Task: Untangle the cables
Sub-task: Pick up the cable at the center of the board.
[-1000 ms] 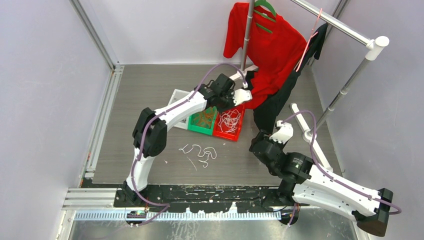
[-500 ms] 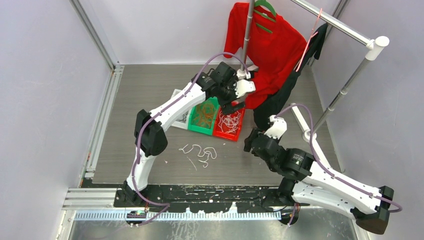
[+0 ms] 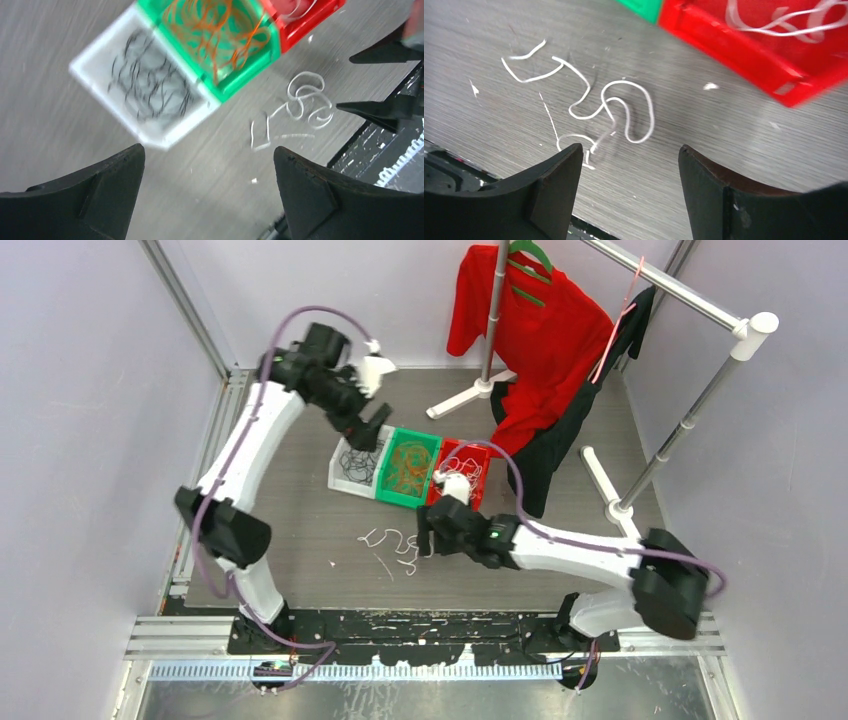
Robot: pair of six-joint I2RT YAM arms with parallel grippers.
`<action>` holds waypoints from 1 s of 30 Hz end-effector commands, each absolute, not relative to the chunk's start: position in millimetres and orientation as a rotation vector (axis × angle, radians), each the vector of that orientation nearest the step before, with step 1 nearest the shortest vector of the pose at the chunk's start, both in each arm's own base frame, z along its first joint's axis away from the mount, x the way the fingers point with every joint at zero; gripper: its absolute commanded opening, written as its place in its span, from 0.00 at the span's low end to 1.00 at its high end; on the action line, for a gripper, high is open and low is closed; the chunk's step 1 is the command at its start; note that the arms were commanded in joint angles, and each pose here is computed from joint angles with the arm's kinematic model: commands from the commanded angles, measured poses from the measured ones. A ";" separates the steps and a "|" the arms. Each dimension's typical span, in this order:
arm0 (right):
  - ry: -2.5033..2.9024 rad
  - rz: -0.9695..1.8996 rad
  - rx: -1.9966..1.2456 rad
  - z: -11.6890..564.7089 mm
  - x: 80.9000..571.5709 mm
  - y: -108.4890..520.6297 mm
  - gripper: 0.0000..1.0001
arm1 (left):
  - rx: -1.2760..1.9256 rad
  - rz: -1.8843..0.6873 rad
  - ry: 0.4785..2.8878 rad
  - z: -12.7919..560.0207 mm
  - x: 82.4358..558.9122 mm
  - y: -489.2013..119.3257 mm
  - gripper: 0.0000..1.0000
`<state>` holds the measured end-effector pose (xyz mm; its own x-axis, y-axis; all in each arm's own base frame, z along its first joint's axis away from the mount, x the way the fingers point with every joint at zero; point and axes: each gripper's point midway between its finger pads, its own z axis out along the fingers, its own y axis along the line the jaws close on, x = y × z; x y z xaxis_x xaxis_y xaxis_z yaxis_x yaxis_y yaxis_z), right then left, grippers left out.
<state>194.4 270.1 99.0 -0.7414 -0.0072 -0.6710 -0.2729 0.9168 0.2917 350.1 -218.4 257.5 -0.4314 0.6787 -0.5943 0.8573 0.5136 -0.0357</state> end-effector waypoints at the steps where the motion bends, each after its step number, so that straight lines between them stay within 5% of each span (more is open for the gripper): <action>1: 2.338 0.620 -0.323 100.7 201.0 334.7 0.74 | 1.068 -0.480 2.359 268.5 316.2 -161.1 1.00; 6: 2.405 0.536 -0.328 59.7 204.5 353.9 0.67 | 0.910 -0.416 2.482 251.9 297.6 -116.1 0.99; 12: 2.381 0.444 -0.288 73.6 216.7 346.4 0.18 | 0.808 -0.344 2.487 249.8 280.3 -86.5 0.99; 17: 2.242 0.443 -0.271 149.9 222.4 319.8 0.02 | 0.771 -0.327 2.451 255.6 274.4 -76.4 0.99; 30: 2.002 0.345 -0.065 289.5 277.4 221.5 0.01 | 0.793 -0.289 2.435 247.3 257.4 -67.3 0.99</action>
<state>267.2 246.8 262.4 -0.4937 0.1239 -0.8608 -0.2206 0.9396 0.2618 255.5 -70.2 236.8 -0.7185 0.4668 -0.5156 0.5827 0.8087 -0.0798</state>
